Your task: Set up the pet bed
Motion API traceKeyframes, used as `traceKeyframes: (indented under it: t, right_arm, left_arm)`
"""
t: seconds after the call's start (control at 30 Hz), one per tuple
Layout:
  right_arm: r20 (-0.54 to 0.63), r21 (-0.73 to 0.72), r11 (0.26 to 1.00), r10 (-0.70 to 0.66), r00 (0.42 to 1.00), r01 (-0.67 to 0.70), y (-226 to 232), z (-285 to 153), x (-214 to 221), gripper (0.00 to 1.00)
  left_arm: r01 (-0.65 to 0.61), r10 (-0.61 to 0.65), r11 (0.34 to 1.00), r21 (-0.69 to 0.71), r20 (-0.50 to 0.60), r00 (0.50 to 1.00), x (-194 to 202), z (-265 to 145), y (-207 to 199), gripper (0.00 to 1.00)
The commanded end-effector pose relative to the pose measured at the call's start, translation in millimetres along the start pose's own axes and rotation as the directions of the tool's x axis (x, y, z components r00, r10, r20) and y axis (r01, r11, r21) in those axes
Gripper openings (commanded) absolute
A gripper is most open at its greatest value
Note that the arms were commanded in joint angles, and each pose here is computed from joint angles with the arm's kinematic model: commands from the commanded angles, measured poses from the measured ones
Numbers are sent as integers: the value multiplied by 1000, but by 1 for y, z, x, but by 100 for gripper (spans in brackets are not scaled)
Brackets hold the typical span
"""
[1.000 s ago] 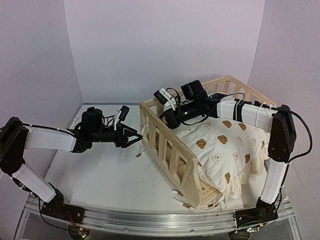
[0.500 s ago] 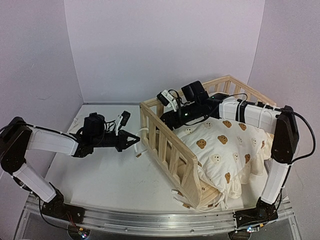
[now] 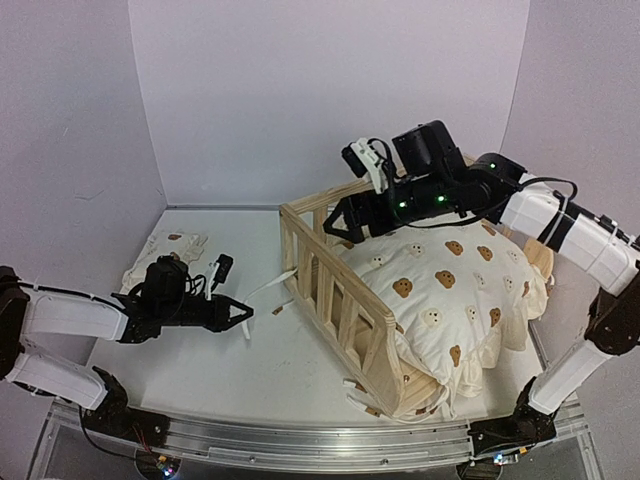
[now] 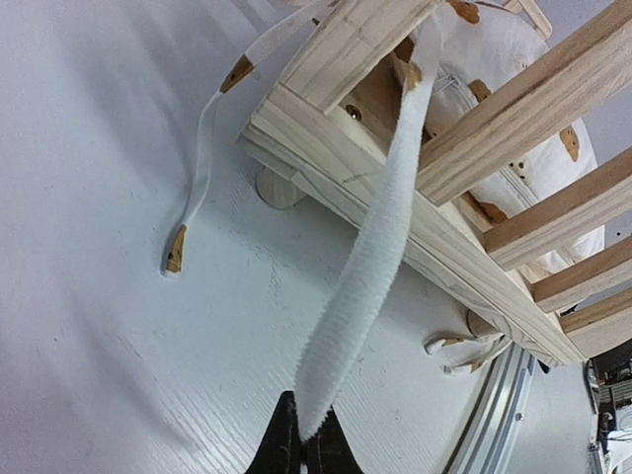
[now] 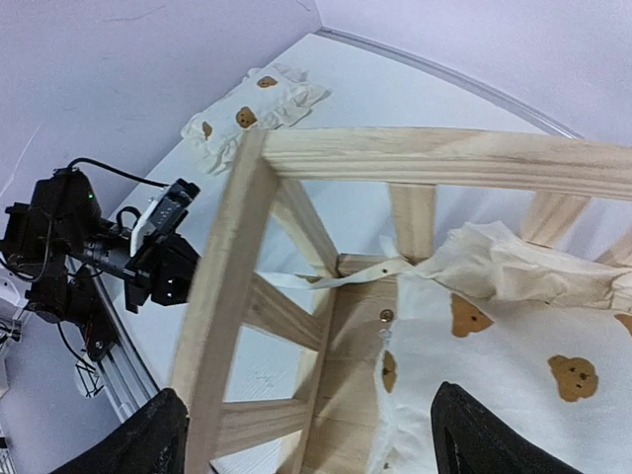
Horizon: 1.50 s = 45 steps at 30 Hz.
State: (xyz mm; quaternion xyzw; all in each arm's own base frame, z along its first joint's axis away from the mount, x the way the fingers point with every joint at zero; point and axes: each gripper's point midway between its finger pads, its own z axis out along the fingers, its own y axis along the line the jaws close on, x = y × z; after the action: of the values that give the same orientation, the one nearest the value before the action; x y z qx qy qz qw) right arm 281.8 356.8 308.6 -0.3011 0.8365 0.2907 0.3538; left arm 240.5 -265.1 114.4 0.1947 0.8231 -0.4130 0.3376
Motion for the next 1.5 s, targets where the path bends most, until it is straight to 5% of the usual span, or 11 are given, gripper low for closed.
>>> traceKeyframes:
  t: [0.0, 0.33, 0.67, 0.97, 1.17, 1.33, 1.47]
  right_arm:
    - [-13, 67, 993, -93, 996, 94, 22, 15, -5, 90]
    - [-138, 218, 908, -334, 933, 357, 40, 52, 5, 87]
    - [-176, 197, 854, -452, 874, 481, 45, 78, -4, 48]
    - [-206, 189, 811, -518, 830, 553, 43, 99, -3, 29]
    - [-211, 86, 809, -555, 805, 581, 27, 101, -2, 2]
    - [-176, -33, 758, -646, 743, 652, 17, 80, -5, 0]
    - [-23, -259, 648, -746, 666, 717, 23, 53, 3, 0]
  left_arm:
    - [95, -94, 993, 71, -16, 995, 10, -12, -14, 0]
    - [303, -302, 953, 23, -23, 953, 49, -36, -2, 0]
    - [485, -488, 872, -60, -63, 870, 95, -43, 19, 0]
    - [394, -396, 868, 302, -58, 917, 68, -81, -53, 0]
    - [481, -477, 836, 264, -83, 875, 84, -78, -41, 0]
    - [411, -380, 889, 200, -176, 908, 84, -61, -44, 0]
    - [303, -251, 932, 199, -250, 935, 83, -40, -62, 0]
